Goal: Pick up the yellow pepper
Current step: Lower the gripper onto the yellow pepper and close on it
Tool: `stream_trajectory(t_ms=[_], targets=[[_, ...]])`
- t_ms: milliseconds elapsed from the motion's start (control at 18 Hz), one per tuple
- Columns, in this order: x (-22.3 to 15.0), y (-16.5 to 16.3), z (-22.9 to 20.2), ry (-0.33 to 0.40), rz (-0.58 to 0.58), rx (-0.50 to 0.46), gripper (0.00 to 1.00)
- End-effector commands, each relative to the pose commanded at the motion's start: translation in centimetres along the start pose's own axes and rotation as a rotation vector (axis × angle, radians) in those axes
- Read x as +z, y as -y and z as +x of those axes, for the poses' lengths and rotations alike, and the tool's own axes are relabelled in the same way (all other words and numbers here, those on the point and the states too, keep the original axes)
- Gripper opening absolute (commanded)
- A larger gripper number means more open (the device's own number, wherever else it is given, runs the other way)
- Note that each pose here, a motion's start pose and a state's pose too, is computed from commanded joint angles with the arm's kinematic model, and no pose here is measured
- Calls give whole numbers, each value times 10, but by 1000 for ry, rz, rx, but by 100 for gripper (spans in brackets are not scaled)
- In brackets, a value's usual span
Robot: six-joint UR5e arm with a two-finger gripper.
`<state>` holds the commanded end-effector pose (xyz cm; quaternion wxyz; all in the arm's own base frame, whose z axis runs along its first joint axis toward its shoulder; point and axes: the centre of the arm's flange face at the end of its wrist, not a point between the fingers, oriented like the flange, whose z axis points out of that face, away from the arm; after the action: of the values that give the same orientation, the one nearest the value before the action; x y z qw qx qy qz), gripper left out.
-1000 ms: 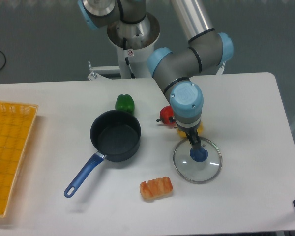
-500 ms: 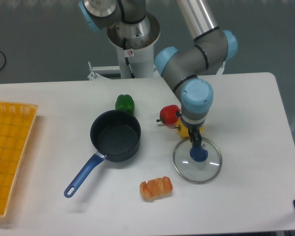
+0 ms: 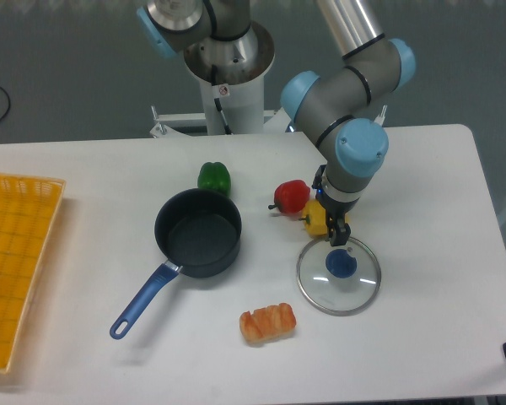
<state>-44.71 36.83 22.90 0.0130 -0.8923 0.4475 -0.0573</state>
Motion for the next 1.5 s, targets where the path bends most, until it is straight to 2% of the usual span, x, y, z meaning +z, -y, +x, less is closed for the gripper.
stream_trajectory(t_ms=[611, 1500], targets=[[5, 2, 12, -17, 3, -3, 100], [1, -1, 2, 2, -2, -9, 100]])
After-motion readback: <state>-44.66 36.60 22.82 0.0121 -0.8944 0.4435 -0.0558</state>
